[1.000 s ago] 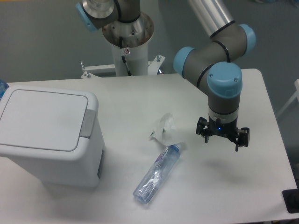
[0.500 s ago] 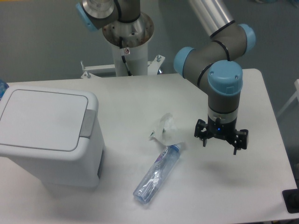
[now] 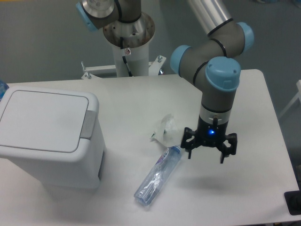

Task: Open the trash can
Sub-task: 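Move the gripper over to the lid edge of the white trash can, then push the gripper against the lid to flip it open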

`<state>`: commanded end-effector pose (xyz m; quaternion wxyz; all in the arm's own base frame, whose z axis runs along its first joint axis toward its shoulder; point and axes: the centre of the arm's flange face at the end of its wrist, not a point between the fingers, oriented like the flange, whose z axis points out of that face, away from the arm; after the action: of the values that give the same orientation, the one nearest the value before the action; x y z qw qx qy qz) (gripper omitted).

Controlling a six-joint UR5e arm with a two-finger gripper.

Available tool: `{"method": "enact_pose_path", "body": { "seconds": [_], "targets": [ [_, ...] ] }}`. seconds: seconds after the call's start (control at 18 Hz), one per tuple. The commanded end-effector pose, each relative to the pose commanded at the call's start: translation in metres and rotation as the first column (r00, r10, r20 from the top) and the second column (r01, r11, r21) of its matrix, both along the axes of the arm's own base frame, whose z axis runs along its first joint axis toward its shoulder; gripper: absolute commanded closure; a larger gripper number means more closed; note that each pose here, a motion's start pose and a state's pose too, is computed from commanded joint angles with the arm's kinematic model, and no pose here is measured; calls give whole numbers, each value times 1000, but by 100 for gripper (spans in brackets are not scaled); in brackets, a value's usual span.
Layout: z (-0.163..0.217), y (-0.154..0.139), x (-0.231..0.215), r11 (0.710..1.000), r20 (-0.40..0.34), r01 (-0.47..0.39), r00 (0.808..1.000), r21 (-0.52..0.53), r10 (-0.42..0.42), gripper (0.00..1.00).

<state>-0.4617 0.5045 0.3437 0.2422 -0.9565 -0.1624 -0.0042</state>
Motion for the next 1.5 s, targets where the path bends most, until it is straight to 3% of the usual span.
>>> {"method": "enact_pose_path", "body": {
  "seconds": [0.39, 0.56, 0.78, 1.0, 1.5],
  "targets": [
    [25, 23, 24, 993, 104, -70, 993, 100, 59, 0],
    [56, 30, 50, 986, 117, -103, 989, 134, 87, 0],
    [91, 33, 75, 967, 191, -132, 977, 216, 91, 0],
    [120, 28, 115, 964, 185, -109, 981, 241, 64, 0],
    [136, 11, 189, 966, 171, -42, 985, 253, -2, 0]
  ]
}}
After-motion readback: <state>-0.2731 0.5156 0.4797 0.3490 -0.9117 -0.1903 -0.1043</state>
